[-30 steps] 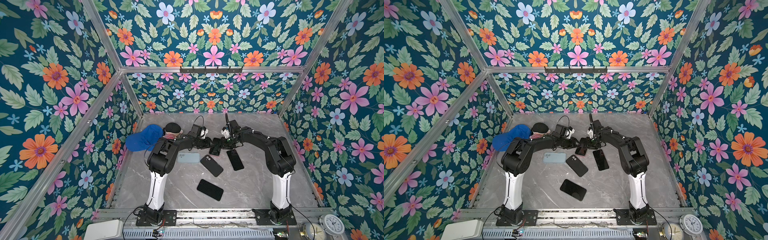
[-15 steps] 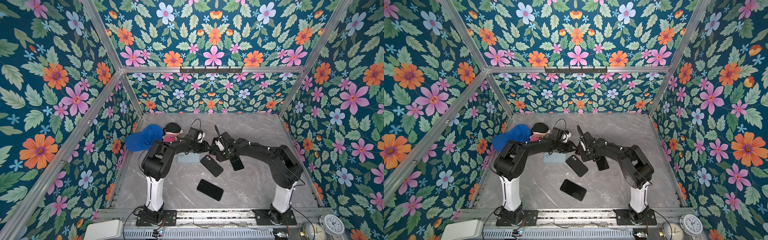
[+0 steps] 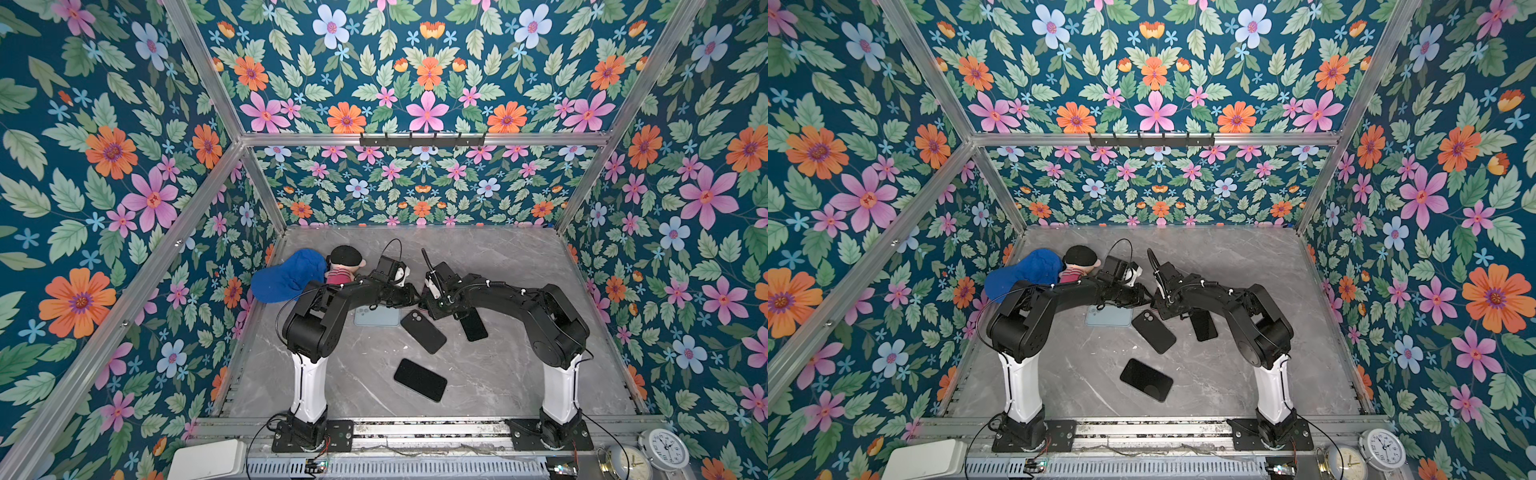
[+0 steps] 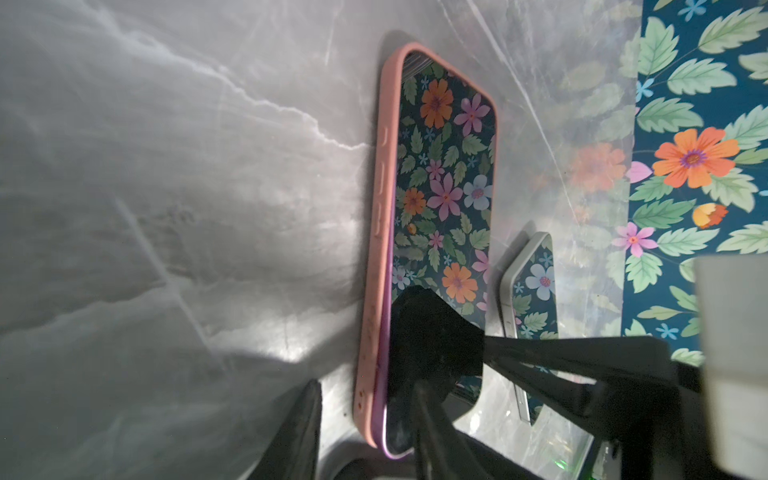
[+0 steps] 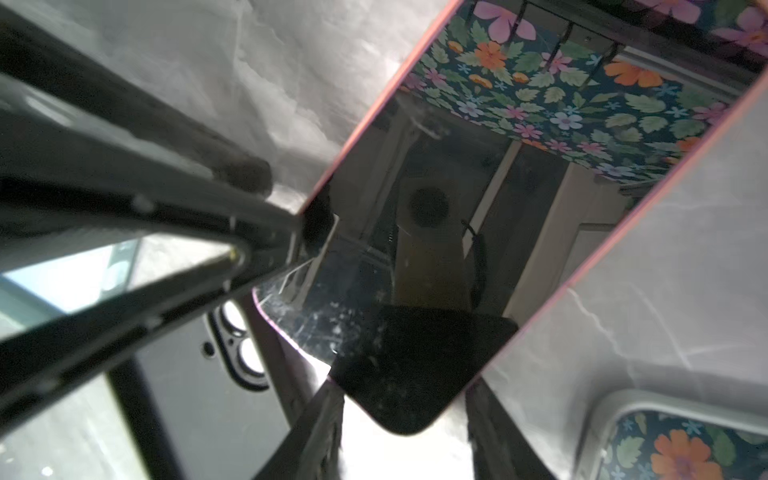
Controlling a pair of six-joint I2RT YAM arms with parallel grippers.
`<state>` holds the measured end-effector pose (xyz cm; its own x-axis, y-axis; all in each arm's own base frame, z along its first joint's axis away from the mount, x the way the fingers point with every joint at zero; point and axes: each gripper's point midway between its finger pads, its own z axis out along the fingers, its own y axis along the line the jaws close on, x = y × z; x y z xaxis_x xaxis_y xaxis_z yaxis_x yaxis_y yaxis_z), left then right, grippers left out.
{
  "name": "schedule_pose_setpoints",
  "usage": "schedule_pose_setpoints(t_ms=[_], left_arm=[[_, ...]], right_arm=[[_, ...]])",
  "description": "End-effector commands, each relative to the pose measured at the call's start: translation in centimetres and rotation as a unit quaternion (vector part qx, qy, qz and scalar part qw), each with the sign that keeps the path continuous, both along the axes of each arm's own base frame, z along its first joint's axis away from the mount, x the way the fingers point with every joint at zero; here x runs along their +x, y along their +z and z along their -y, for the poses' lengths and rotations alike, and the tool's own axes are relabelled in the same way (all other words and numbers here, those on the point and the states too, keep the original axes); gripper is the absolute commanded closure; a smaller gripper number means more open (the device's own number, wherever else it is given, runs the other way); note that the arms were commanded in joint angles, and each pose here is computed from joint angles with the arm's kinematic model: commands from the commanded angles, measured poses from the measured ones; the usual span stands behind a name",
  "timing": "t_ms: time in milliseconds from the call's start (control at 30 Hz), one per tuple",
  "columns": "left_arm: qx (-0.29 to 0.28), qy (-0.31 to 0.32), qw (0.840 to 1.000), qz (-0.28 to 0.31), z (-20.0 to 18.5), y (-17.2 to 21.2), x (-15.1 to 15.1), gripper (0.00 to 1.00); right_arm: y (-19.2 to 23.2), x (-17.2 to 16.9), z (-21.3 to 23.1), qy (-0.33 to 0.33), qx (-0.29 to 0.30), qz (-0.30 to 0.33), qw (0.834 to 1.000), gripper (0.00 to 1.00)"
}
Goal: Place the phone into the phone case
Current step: 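Hold the cased phone upright between both grippers, screen facing the right gripper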
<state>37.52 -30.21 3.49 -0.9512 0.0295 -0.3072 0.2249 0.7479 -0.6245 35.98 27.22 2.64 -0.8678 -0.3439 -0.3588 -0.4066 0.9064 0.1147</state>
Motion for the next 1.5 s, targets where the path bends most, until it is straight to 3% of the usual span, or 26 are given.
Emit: schedule_pose_setpoints(t_ms=[0, 467, 633, 833, 967, 1200, 1467], left_arm=[[0.026, -0.006, 1.0, -0.004, -0.5, -0.6, -0.3, 0.65], [0.022, -0.011, 1.0, 0.003, 0.5, 0.2, 0.5, 0.69], [-0.057, -0.016, 0.998, -0.008, 3.0, 2.0, 0.2, 0.68], [-0.068, -0.008, 0.997, -0.025, 3.9, 2.0, 0.5, 0.68], [-0.037, -0.006, 0.998, -0.048, 3.8, 1.0, 0.6, 0.67], [0.033, 0.016, 0.999, -0.036, 2.2, 0.3, 1.5, 0.68], [0.052, 0.01, 0.998, -0.035, 2.9, -0.3, 1.4, 0.69]], right_arm=[[-0.1, 0.9, 0.5, -0.012, -0.014, 0.013, 1.0, 0.53], [0.5, 3.6, 2.3, -0.046, -0.003, 0.021, 0.999, 0.54], [0.5, 4.3, 3.3, -0.067, 0.006, 0.014, 0.998, 0.55], [1.0, 4.0, 3.6, -0.081, 0.013, 0.01, 0.997, 0.56], [2.2, 3.4, 3.6, -0.1, 0.033, 0.011, 0.994, 0.59], [3.0, 2.7, 3.4, -0.125, 0.068, -0.014, 0.99, 0.58], [3.1, 3.2, 2.9, -0.146, 0.124, -0.039, 0.981, 0.56]])
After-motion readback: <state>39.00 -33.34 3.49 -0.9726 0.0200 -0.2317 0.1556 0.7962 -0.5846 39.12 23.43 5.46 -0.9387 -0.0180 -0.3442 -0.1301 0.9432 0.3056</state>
